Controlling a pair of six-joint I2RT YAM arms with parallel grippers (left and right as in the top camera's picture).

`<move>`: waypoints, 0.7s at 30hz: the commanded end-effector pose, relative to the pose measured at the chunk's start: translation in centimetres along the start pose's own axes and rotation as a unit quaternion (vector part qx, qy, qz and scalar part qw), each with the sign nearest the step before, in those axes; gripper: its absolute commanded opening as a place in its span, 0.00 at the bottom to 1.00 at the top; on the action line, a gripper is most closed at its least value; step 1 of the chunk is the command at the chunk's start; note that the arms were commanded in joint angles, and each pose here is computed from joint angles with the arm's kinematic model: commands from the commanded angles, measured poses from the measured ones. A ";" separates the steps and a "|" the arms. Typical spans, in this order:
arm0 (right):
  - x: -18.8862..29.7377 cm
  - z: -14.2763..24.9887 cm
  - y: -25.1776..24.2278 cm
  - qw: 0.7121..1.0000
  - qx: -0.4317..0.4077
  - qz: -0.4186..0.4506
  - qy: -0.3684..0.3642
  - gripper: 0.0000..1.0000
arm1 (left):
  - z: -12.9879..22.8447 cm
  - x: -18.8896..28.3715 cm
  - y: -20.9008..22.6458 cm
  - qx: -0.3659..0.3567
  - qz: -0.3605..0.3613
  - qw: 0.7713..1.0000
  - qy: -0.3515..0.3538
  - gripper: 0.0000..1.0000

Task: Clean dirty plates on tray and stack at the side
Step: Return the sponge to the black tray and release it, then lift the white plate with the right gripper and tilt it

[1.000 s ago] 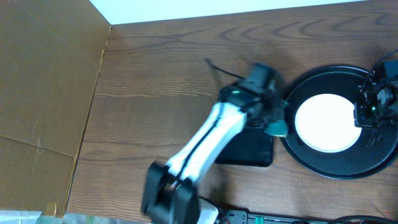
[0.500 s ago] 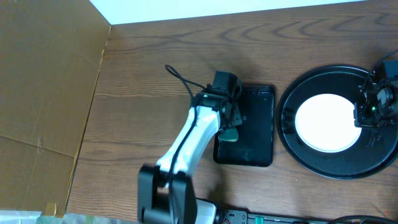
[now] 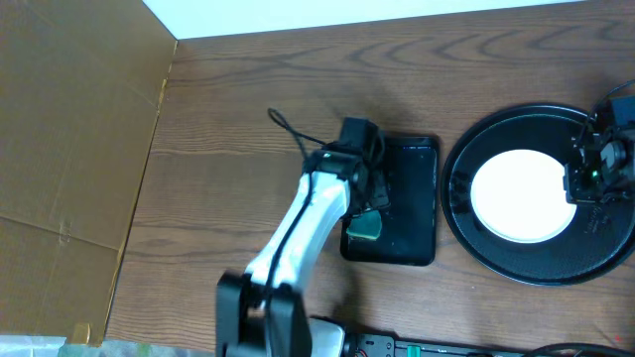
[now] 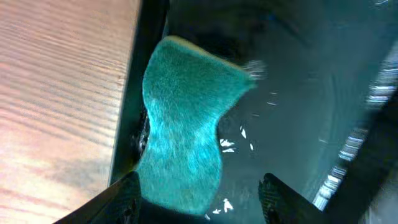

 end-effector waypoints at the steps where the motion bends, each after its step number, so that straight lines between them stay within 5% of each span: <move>1: -1.2 0.8 -0.9 1.000 -0.004 0.025 0.017 0.15 | -1.4 5.2 -0.7 0.003 0.045 0.996 -0.074 0.65; 5: -1.2 0.8 -0.6 1.000 -0.004 0.015 0.016 0.01 | -0.7 9.7 -0.2 0.005 0.073 0.987 -0.144 0.72; 13: 0.2 0.6 2.2 0.996 0.025 -0.080 0.007 0.01 | 1.2 15.9 0.9 0.008 0.117 0.960 -0.254 0.79; 21: 5.1 -0.3 3.6 0.992 0.051 -0.095 -0.069 0.01 | 1.8 17.1 1.2 0.008 0.126 0.953 -0.276 0.79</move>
Point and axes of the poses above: each gripper's point midway between its finger pads, its own x axis back along the fingers, its own y axis along the line the jaws close on, z = x × y, the point moved 4 cm from there along x, back along the fingers, and after that the axes turned 2 degrees about -x, right-handed, at the moved point
